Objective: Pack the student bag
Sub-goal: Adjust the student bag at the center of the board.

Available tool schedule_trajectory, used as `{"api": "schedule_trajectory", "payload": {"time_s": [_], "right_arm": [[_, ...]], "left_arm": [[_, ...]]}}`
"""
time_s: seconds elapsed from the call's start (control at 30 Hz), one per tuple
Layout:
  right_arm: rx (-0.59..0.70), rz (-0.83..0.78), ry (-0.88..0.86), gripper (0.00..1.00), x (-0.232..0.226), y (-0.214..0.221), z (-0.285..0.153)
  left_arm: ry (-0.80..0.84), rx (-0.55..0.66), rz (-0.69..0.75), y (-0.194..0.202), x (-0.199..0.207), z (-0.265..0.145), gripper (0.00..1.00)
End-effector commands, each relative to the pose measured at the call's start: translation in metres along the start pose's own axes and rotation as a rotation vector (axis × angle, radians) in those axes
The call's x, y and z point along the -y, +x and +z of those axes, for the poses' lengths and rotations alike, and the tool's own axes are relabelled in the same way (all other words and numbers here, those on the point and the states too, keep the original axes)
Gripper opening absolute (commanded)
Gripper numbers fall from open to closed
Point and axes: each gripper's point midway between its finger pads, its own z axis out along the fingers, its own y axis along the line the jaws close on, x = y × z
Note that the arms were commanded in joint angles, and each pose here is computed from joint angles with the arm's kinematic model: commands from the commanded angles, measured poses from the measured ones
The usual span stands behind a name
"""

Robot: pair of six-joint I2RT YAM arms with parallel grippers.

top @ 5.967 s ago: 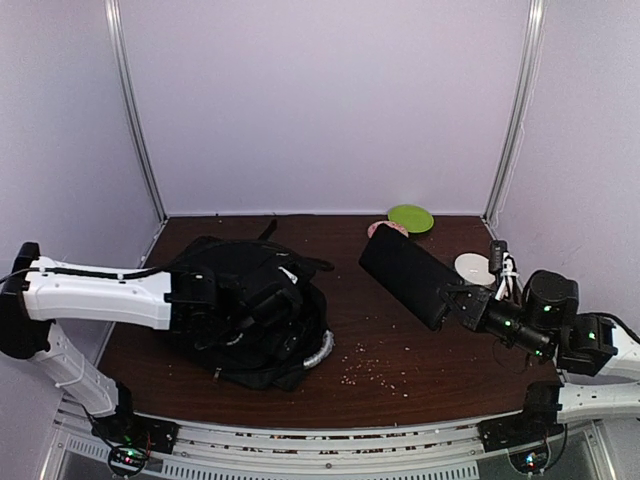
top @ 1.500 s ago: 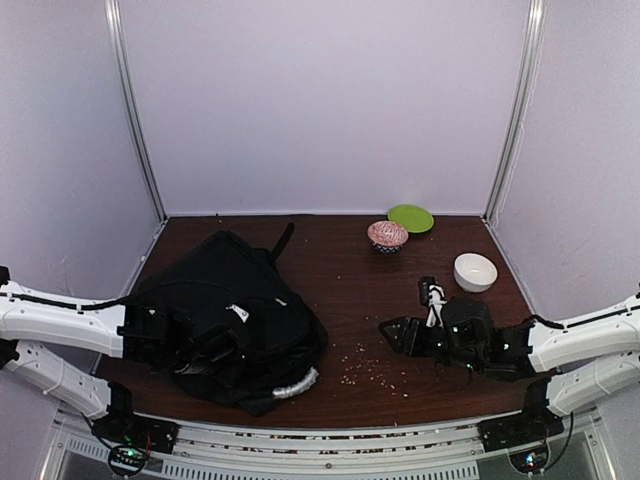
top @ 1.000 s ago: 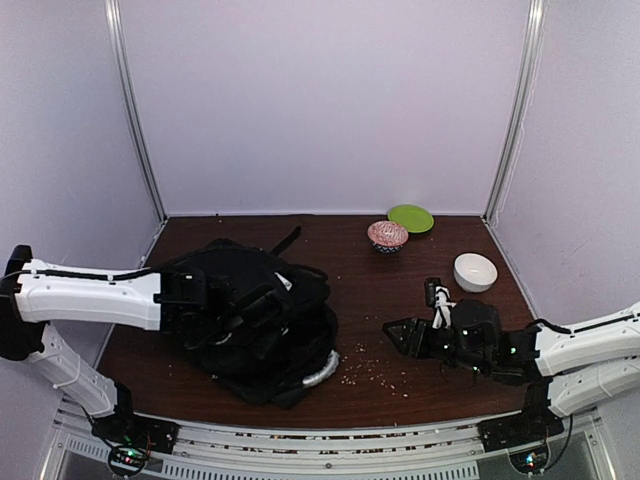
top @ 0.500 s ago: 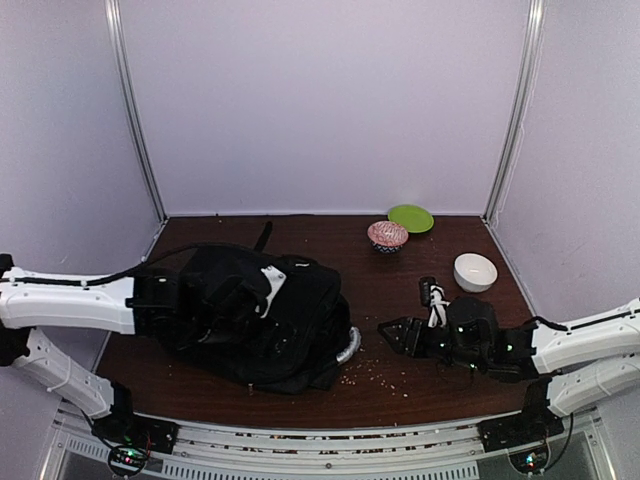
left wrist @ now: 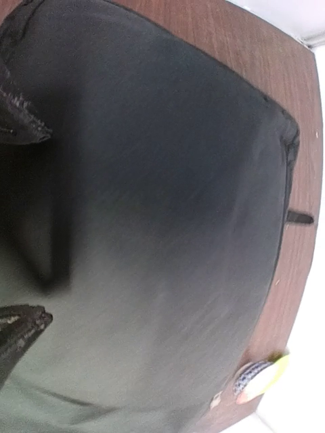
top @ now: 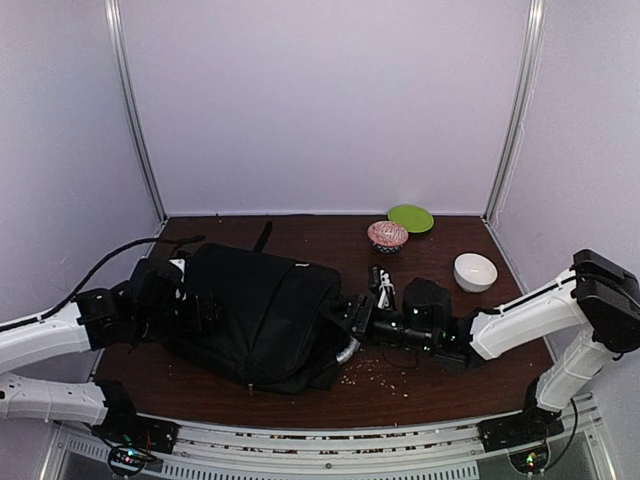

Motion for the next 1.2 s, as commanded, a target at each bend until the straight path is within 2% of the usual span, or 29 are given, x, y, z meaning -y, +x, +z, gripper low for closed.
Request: {"api": "schedule_trajectory", "payload": {"time_s": [0.0,0.2,0.33,0.4,0.47,0.53,0.63,0.7,0.8,0.93,1.17], "right_arm": [[0.034,0.106,-0.116,0.54,-0.018,-0.013,0.011],[0.065,0.158,-0.016,0.2,0.032,-0.018,0.015],[0.081,0.159,0.064,0.07,0.06,-0.02,0.01],[0.081,0.153,0.129,0.05,0.076,-0.019,0.004],[0.077,0.138,0.17,0.05,0.086,-0.018,-0.003],[0.072,0.113,0.202,0.11,0.09,-0.018,-0.013],[0.04,0.029,0.262,0.34,0.091,-0.016,-0.027],[0.026,-0.038,0.35,0.41,0.096,-0.02,-0.035],[0.042,-0.144,0.441,0.43,0.09,-0.038,-0.04],[-0.015,-0.255,0.553,0.43,0.09,-0.051,-0.024],[-0.083,-0.245,0.648,0.4,0.119,-0.049,0.0]], "left_arm": [[-0.002,0.0,-0.065,-0.005,-0.01,0.023,0.79],[-0.057,-0.076,-0.103,0.013,-0.028,0.051,0.63],[-0.073,-0.101,-0.135,0.022,-0.039,0.061,0.53],[-0.084,-0.109,-0.143,0.024,-0.044,0.064,0.49],[-0.091,-0.116,-0.145,0.026,-0.048,0.066,0.45],[-0.095,-0.125,-0.146,0.028,-0.05,0.068,0.43],[-0.076,-0.127,-0.139,0.026,-0.047,0.066,0.43],[-0.05,-0.114,-0.134,0.02,-0.042,0.062,0.45],[-0.015,-0.083,-0.127,0.009,-0.035,0.052,0.52],[-0.01,-0.042,-0.121,-0.004,-0.036,0.034,0.62],[-0.1,0.007,-0.13,-0.002,-0.06,0.011,0.72]]}}
